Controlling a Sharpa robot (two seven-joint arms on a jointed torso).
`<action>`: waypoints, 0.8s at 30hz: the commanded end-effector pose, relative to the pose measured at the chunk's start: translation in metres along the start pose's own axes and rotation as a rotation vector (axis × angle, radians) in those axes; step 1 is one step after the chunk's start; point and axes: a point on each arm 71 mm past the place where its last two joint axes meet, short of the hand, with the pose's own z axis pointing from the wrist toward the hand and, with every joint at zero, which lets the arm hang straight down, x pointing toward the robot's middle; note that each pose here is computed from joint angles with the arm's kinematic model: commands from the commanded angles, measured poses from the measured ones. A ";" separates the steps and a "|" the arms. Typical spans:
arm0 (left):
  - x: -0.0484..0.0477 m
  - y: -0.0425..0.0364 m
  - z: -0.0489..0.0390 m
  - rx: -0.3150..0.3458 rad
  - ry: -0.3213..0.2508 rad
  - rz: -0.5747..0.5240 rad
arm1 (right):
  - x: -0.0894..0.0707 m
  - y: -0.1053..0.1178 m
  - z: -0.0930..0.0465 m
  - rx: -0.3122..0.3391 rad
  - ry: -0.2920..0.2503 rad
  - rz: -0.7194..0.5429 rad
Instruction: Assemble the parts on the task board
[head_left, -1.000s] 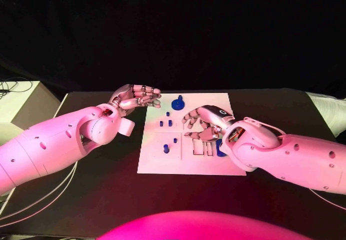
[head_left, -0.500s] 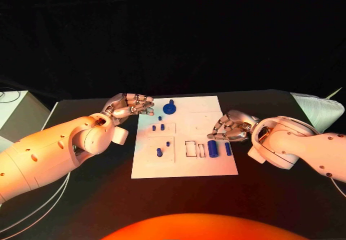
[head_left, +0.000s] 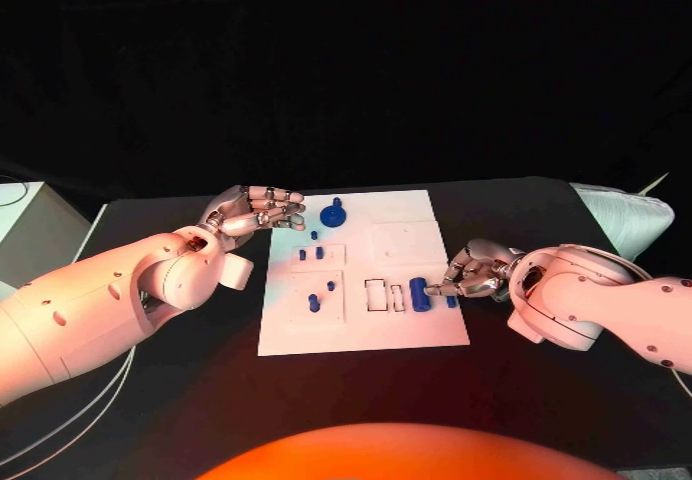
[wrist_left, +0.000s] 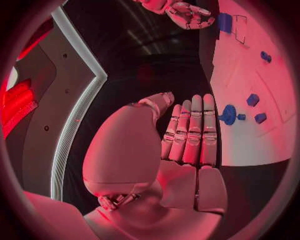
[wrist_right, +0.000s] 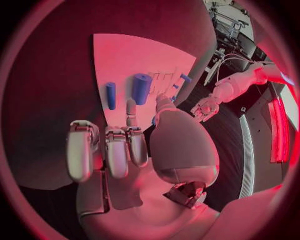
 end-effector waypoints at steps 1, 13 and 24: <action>0.0020 -0.0009 -0.0005 0.009 0.009 -0.009 | 0.004 0.001 0.001 0.052 -0.040 -0.061; 0.0032 -0.0014 -0.0009 0.008 0.015 -0.010 | 0.019 0.008 0.012 0.055 -0.068 -0.087; 0.0027 -0.0014 -0.0016 0.004 0.016 -0.010 | 0.026 0.017 0.019 0.038 -0.102 -0.073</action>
